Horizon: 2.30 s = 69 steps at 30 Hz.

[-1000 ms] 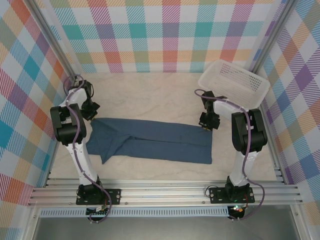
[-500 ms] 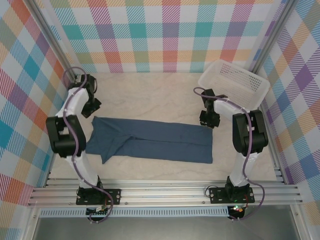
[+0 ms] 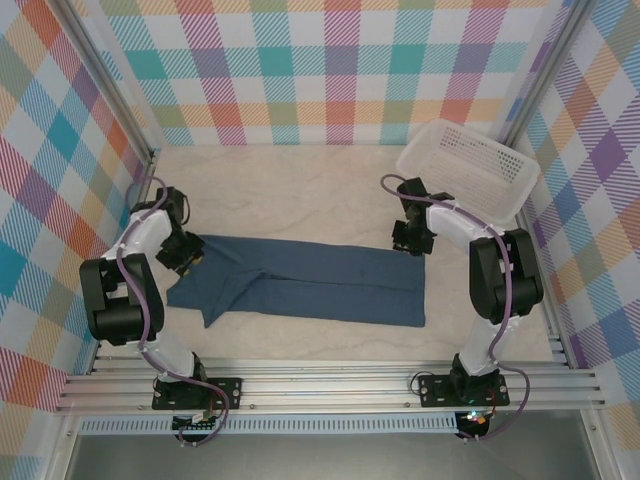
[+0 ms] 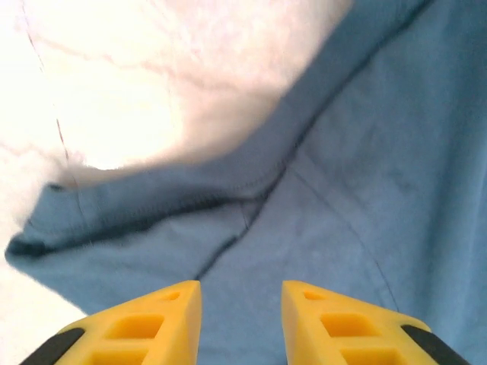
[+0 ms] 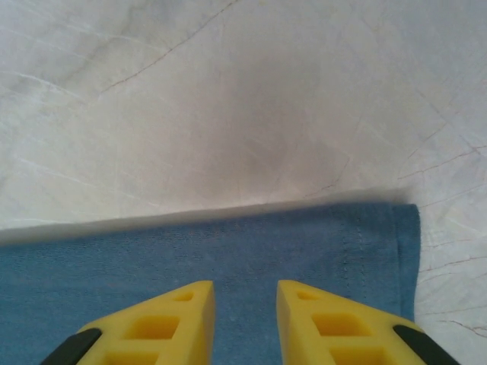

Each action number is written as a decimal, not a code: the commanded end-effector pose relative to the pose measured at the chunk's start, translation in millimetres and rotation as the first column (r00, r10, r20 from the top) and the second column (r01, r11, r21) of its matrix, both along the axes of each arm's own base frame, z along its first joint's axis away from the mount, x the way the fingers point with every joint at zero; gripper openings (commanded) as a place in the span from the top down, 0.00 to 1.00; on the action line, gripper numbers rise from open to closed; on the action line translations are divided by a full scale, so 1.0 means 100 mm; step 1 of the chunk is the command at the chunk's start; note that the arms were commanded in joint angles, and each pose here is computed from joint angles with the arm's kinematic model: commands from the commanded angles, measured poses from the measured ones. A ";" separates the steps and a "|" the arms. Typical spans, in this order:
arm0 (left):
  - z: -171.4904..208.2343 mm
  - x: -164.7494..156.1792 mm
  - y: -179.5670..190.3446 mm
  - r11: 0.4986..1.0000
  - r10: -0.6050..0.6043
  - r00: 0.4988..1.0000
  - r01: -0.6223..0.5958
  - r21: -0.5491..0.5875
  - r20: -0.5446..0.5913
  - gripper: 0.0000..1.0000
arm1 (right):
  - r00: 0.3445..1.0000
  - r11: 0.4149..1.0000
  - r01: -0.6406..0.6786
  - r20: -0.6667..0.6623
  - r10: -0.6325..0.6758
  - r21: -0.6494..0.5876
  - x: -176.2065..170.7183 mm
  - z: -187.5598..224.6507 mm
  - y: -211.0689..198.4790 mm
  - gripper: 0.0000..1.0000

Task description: Fold and stack the t-shirts

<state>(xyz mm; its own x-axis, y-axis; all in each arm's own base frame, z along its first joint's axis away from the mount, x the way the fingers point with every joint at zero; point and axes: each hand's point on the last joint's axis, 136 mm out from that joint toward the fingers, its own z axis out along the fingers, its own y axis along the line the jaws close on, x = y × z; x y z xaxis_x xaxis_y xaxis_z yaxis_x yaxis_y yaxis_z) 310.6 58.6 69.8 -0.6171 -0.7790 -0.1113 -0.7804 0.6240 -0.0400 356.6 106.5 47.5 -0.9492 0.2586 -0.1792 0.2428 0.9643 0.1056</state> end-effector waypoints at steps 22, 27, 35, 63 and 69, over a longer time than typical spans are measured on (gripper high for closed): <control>-0.38 -0.14 -0.04 0.998 -0.069 0.997 0.069 0.004 0.043 0.72 | 0.996 1.000 0.019 -0.090 -0.018 0.012 -0.01 -0.24 0.00 0.70; -0.40 -0.05 -0.06 0.997 -0.080 0.995 0.080 -0.001 0.055 0.75 | 0.995 1.000 0.022 -0.102 -0.022 0.006 -0.04 -0.28 -0.02 0.70; -0.48 -0.06 -0.09 0.994 -0.107 0.993 0.108 -0.012 0.052 0.78 | 0.995 1.000 0.023 -0.102 -0.022 0.005 -0.04 -0.27 -0.04 0.70; -0.20 0.12 0.03 0.983 -0.180 0.974 0.171 0.075 0.137 0.75 | 0.994 1.000 0.022 -0.106 -0.020 0.012 -0.09 -0.28 -0.03 0.71; -0.28 0.24 0.04 0.979 -0.201 0.970 0.192 0.075 0.137 0.74 | 0.995 1.000 0.019 -0.103 -0.018 0.009 -0.08 -0.26 -0.04 0.71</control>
<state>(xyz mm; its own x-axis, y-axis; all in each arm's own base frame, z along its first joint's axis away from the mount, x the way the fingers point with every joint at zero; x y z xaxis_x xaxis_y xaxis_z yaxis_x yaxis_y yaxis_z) 322.5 61.1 40.1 -0.7142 -0.6610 -0.2302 -0.6592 0.7458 -0.0963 352.4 103.4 19.7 -0.9577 0.2707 -0.0973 0.2629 0.9610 0.0862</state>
